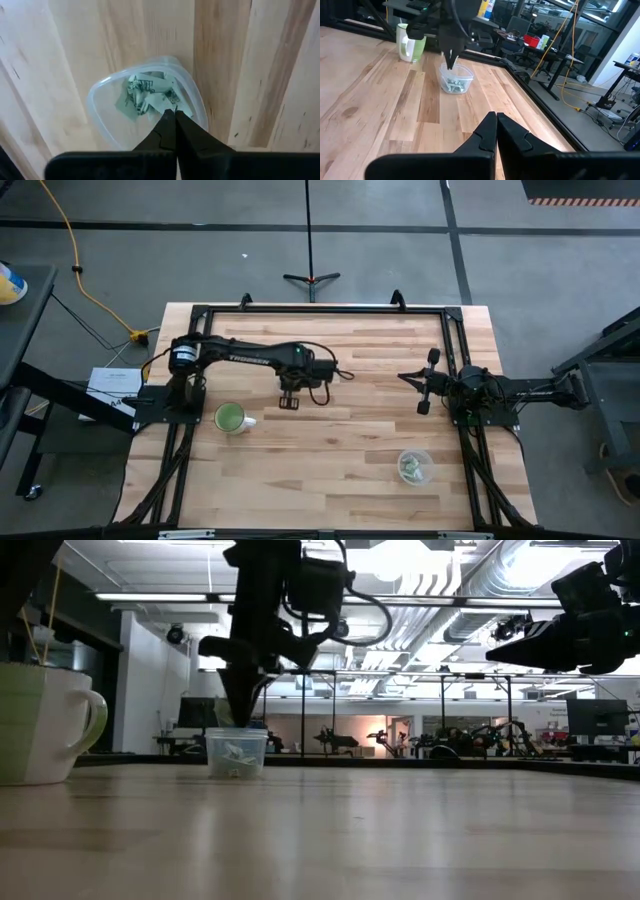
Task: Pick and place items into bin
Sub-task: Put the green stevia packet into the top transparent bin, then return to Home Position
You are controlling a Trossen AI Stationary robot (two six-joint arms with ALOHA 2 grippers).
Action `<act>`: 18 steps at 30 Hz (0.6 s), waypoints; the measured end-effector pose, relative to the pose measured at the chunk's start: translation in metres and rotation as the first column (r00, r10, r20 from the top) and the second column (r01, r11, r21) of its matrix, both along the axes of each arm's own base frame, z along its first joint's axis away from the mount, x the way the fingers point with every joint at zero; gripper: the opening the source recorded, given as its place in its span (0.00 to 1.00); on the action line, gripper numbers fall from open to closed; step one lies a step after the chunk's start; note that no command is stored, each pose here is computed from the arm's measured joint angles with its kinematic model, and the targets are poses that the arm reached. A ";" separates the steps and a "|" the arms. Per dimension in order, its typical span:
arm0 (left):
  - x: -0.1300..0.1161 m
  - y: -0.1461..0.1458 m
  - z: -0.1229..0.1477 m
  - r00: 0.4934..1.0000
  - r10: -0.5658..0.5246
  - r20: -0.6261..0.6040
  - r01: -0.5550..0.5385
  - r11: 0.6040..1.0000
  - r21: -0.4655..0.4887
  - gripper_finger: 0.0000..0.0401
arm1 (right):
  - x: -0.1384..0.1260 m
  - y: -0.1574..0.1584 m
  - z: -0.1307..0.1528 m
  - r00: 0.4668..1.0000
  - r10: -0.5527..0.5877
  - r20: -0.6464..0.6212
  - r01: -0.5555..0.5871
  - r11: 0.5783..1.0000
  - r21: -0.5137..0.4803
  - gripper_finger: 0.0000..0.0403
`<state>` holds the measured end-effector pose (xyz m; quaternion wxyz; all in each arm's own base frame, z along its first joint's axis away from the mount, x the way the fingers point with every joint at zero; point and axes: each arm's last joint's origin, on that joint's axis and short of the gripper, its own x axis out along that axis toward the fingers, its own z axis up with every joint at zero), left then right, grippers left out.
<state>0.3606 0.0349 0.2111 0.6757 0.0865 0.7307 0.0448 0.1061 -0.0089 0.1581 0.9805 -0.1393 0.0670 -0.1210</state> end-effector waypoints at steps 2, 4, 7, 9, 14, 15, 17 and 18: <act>-0.001 0.005 -0.002 1.000 0.025 0.000 -0.025 1.000 -0.001 0.12 | 0.000 0.000 0.000 1.000 0.000 0.000 0.000 1.000 0.000 0.01; -0.003 0.010 -0.002 0.999 0.052 -0.008 -0.052 0.999 -0.008 0.20 | 0.000 0.000 0.000 1.000 0.000 0.000 0.000 1.000 0.000 0.01; -0.002 0.015 -0.002 0.995 0.098 0.013 -0.098 0.995 -0.021 0.32 | 0.000 0.000 0.000 1.000 0.000 0.000 0.000 1.000 0.000 0.01; -0.001 0.017 0.001 0.993 0.110 0.031 -0.109 0.994 -0.026 0.37 | 0.000 0.000 0.000 1.000 0.000 0.000 0.000 1.000 0.000 0.01; 0.000 0.018 0.016 0.967 0.107 0.232 -0.103 0.994 -0.030 0.40 | 0.000 0.000 0.000 1.000 0.000 -0.002 0.000 1.000 0.000 0.01; -0.003 0.017 0.018 0.953 0.098 0.286 -0.090 0.995 -0.041 0.40 | 0.000 0.000 0.000 1.000 0.004 -0.003 -0.004 1.000 0.000 0.01; -0.011 0.014 0.024 0.894 0.081 0.441 -0.049 0.995 -0.084 0.37 | 0.000 0.000 -0.001 1.000 0.011 -0.006 -0.011 1.000 0.001 0.00; -0.018 0.012 0.024 0.856 0.077 0.511 -0.028 0.994 -0.103 0.36 | 0.000 0.000 -0.001 1.000 0.011 -0.009 -0.011 1.000 0.001 0.00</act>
